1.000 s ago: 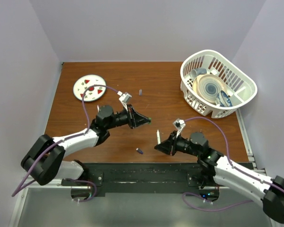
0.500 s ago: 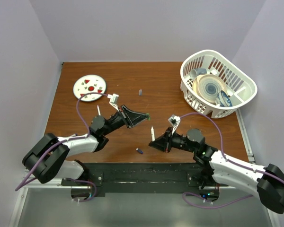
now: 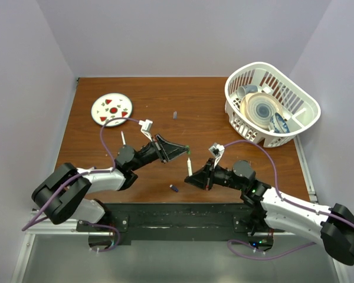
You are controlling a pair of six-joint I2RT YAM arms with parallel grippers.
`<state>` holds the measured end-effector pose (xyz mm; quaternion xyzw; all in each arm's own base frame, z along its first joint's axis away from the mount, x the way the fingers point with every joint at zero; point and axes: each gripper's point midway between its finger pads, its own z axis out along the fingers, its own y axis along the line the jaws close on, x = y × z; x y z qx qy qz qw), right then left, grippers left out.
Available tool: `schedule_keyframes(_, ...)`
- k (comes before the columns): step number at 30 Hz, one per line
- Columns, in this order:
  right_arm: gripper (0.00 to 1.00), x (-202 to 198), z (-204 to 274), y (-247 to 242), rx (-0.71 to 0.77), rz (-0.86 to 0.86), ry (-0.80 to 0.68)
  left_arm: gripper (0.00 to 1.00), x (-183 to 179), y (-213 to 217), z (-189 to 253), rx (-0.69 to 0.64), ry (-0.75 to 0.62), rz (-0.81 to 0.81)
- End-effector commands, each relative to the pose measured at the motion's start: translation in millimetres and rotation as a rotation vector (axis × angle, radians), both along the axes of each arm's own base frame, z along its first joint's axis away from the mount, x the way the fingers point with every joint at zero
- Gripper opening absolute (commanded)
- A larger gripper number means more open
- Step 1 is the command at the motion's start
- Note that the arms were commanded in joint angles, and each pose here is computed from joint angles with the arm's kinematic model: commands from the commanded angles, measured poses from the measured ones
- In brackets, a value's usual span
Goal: Insert the pens into the pen caps
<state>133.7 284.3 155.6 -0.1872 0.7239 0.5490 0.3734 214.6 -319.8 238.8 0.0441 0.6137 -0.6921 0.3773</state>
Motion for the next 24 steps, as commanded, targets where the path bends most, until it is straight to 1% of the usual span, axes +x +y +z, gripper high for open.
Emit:
schedule_keyframes(1,0.0,6,26,2,0.052,-0.025,-0.064,0.0,-6,5,24,-0.077,-0.091,0.012)
schedule_keyframes(13,0.0,6,23,0,0.046,-0.032,-0.058,0.0,-16,1,26,-0.08,-0.096,-0.015)
schedule_keyframes(17,0.0,5,19,0,0.036,-0.028,-0.051,0.0,-15,4,34,-0.095,-0.1,0.007)
schedule_keyframes(24,0.0,4,16,-2,0.034,-0.031,-0.048,0.0,-9,5,40,-0.07,-0.123,0.044)
